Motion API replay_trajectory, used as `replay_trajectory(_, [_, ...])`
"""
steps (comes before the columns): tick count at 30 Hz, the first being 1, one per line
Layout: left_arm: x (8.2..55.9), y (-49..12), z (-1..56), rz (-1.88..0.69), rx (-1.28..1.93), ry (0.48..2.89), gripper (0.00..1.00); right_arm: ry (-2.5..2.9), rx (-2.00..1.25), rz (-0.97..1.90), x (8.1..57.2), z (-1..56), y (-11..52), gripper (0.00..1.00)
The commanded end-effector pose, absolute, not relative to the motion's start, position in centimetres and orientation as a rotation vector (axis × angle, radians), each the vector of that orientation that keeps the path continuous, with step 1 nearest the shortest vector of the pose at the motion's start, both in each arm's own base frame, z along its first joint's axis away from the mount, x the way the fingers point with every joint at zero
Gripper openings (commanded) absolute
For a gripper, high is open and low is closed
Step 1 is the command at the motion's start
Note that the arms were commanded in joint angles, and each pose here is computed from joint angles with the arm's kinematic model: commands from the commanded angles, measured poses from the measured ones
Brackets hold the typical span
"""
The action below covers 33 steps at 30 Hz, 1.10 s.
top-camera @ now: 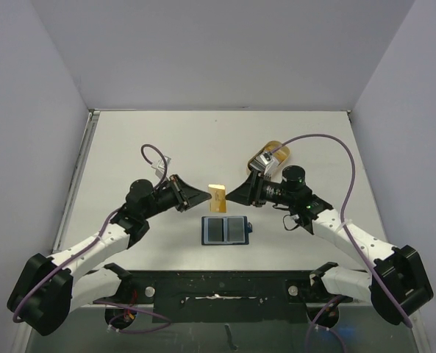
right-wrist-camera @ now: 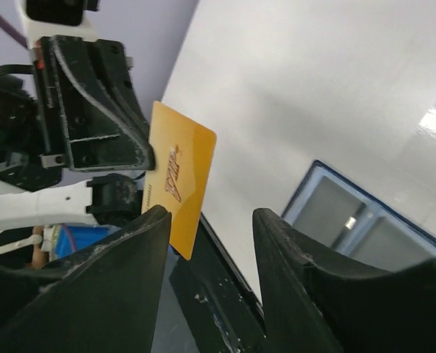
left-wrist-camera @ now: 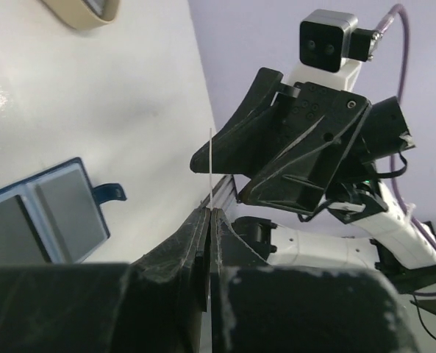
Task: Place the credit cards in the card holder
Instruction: Pick up the credit card from the storage box, then insert the credit card into the card holder.
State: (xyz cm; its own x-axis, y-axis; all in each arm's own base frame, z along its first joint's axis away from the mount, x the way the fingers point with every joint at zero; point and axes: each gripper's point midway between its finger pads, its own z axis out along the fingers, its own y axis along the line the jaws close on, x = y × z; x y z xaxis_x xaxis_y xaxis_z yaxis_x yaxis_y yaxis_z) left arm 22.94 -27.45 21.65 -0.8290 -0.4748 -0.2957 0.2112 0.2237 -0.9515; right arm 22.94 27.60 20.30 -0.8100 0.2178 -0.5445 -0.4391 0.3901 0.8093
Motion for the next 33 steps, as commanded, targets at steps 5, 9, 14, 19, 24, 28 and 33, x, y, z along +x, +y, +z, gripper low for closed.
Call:
replay_trajectory(5, [23.6,-26.1,16.8,-1.437,-0.264,2.097,0.0,2.307,-0.086,0.989,23.8,14.8,23.0,0.57])
replay_trajectory(9, [23.3,-26.0,15.1,-1.42,-0.282,2.142,0.0,2.393,-0.065,0.88,23.2,12.2,21.7,0.58])
replay_trajectory(14, [23.1,-26.3,13.2,-1.417,-0.285,2.194,0.0,2.458,-0.089,0.8,22.8,10.1,21.5,0.6])
replay_trajectory(19, [22.8,-27.0,11.7,-1.421,-0.275,2.235,0.0,2.54,-0.145,0.715,22.5,7.6,21.9,0.62])
replay_trajectory(24, [22.5,-27.8,10.6,-1.441,-0.258,2.265,0.0,2.616,-0.195,0.567,22.3,5.4,21.5,0.62])
replay_trajectory(28, [22.5,-28.3,9.6,-1.432,-0.254,2.292,0.0,2.631,-0.2,0.495,22.3,4.6,21.2,0.59])
replay_trajectory(33, [22.5,-28.7,8.7,-1.447,-0.248,2.305,0.0,2.632,-0.201,0.439,22.2,4.2,20.8,0.52])
